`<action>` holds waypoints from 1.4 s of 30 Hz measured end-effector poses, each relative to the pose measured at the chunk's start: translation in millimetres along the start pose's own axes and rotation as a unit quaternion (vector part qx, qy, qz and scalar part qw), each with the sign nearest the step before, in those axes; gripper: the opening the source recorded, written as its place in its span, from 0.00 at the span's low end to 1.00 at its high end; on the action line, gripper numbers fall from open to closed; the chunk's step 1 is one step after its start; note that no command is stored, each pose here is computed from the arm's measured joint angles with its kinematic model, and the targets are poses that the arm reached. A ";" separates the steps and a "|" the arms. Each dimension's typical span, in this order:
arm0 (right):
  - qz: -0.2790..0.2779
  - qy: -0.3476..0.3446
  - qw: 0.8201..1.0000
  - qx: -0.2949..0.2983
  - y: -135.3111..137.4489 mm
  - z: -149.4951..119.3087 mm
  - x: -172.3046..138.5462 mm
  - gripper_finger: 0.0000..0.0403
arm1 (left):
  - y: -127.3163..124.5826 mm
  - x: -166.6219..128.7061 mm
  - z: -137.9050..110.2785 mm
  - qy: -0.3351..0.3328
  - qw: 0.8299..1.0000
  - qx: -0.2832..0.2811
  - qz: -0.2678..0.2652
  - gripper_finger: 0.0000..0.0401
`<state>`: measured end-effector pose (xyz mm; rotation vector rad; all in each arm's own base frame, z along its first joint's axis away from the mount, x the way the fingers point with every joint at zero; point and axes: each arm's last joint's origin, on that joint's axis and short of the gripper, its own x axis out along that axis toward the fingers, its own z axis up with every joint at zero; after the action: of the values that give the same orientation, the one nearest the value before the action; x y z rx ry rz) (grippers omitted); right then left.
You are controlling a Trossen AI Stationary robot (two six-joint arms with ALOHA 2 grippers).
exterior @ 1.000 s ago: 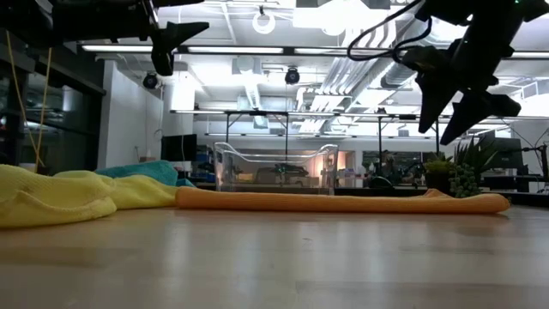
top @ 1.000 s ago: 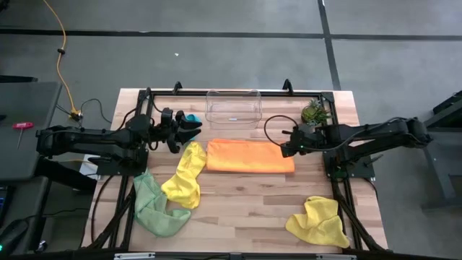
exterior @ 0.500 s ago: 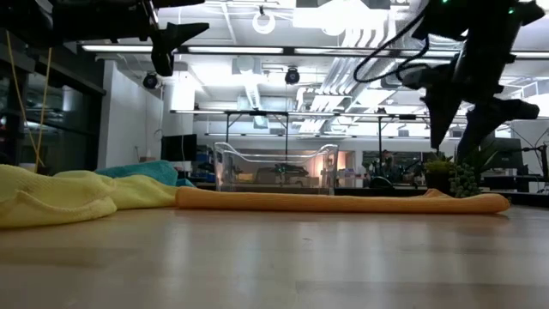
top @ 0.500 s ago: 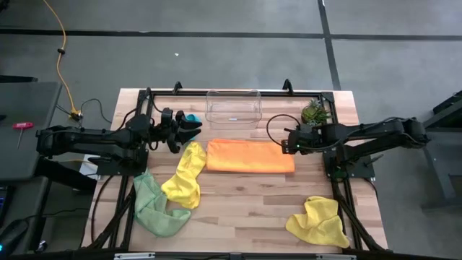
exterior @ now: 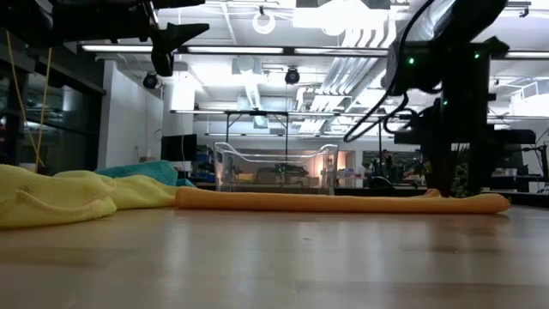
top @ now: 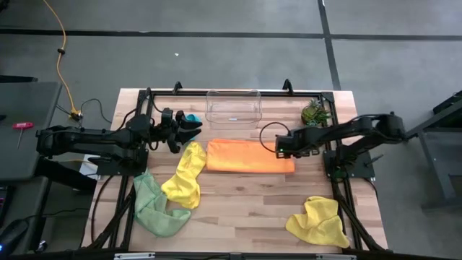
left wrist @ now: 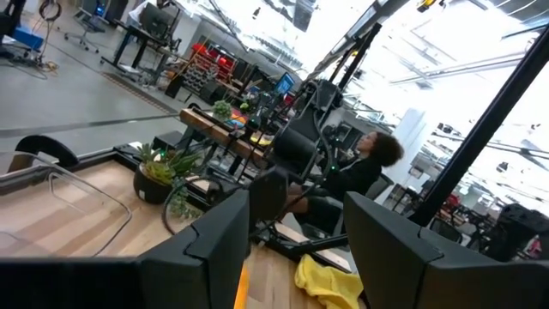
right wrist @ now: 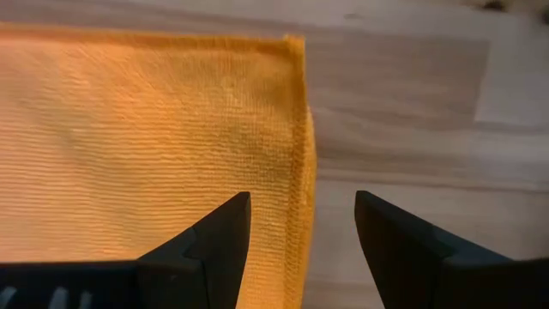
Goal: Fold microfiber towels
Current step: Fold the orange microfiber towel
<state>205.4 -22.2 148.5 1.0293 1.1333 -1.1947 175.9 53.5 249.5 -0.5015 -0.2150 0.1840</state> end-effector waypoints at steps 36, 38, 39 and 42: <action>-0.049 -0.015 0.999 -0.005 -50.8 -0.9 -48.7 0.00 | 0.6 0.1 -0.3 0.000 0.999 0.034 0.007 0.45; -0.039 -0.022 0.999 0.000 -50.2 0.8 -60.4 0.00 | 0.7 0.1 -0.3 -0.001 0.999 0.034 0.009 0.45; -0.029 -0.030 0.999 0.000 -48.3 1.7 -66.9 0.00 | 0.9 0.1 -0.2 -0.002 0.999 0.033 0.011 0.45; 0.008 -0.055 0.998 -0.004 -39.5 6.8 -86.6 0.00 | 1.6 0.1 0.0 -0.008 0.999 0.034 0.025 0.45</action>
<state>165.1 -19.8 234.9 0.9531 1.0415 -1.2170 175.7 54.9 248.7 -0.4388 -0.2121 0.2431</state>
